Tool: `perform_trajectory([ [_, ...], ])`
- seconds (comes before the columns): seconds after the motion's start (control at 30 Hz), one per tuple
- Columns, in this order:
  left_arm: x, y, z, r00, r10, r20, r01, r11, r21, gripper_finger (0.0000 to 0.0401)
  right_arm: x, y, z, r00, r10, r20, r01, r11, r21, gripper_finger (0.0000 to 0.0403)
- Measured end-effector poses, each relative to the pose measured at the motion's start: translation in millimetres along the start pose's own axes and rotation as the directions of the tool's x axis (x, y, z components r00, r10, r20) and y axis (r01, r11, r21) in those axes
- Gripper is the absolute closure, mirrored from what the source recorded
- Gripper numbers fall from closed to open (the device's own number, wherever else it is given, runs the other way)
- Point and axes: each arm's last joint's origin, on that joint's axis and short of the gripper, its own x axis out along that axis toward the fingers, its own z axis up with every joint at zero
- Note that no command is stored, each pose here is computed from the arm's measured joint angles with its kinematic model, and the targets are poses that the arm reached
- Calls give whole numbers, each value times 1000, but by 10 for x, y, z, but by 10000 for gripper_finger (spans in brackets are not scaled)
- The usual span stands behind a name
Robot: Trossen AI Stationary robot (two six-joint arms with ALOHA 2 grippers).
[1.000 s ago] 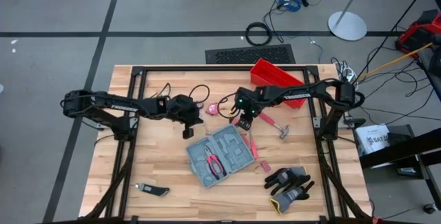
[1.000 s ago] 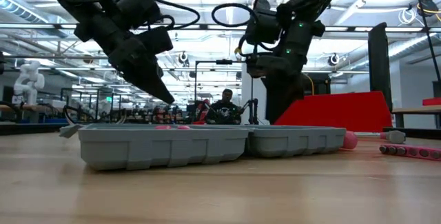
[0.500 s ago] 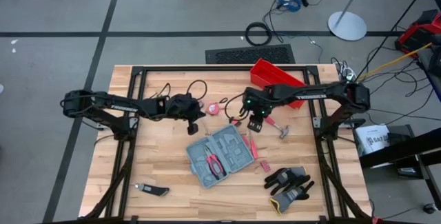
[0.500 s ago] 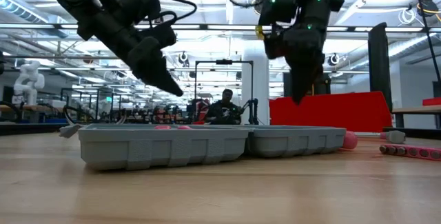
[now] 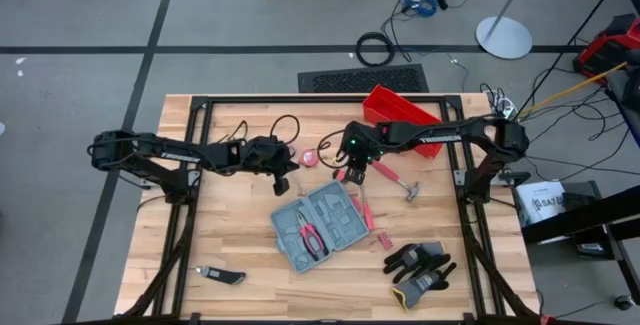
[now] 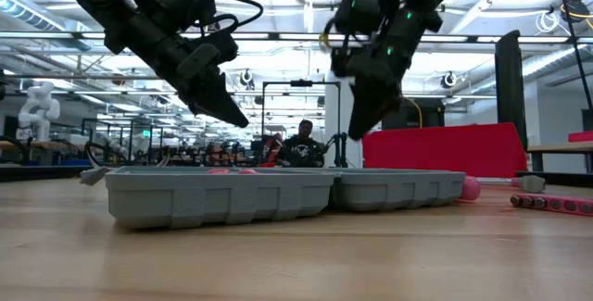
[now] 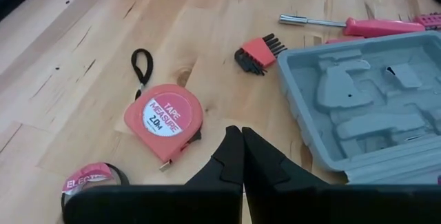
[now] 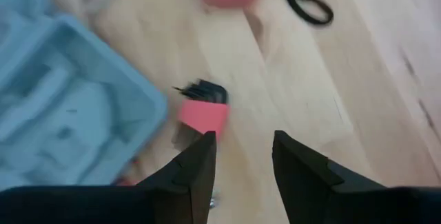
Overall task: Prefit tool cases
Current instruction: Put the hex key set into the toolbox
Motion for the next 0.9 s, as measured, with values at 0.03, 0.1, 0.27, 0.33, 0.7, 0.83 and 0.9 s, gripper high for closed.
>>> perform_trajectory([
  [0.03,0,0,-1,1000,0,-1,0,1000,0,399,54,-20,-4,1000,-5,-12,5,1000,5,270],
  [0.1,0,0,1,1000,0,1,0,1000,0,400,172,-45,-5,1000,-10,-24,10,1000,13,270],
  [0.27,0,0,1,1000,0,1,0,1000,0,400,381,-52,-62,996,-8,-88,11,999,32,270],
  [0.33,0,0,0,1000,0,0,0,1000,0,400,437,-26,-82,994,3,-105,2,999,42,270],
  [0.7,0,2,3,1000,8,4,-8,1000,0,400,580,236,-21,994,105,-6,-105,994,11,270],
  [0.83,0,2,3,1000,9,4,-9,1000,1,400,608,269,-28,996,90,-3,-90,996,-8,270],
  [0.9,0,2,3,1000,9,4,-9,1000,1,399,662,277,-53,997,80,-20,-81,996,-30,270],
])
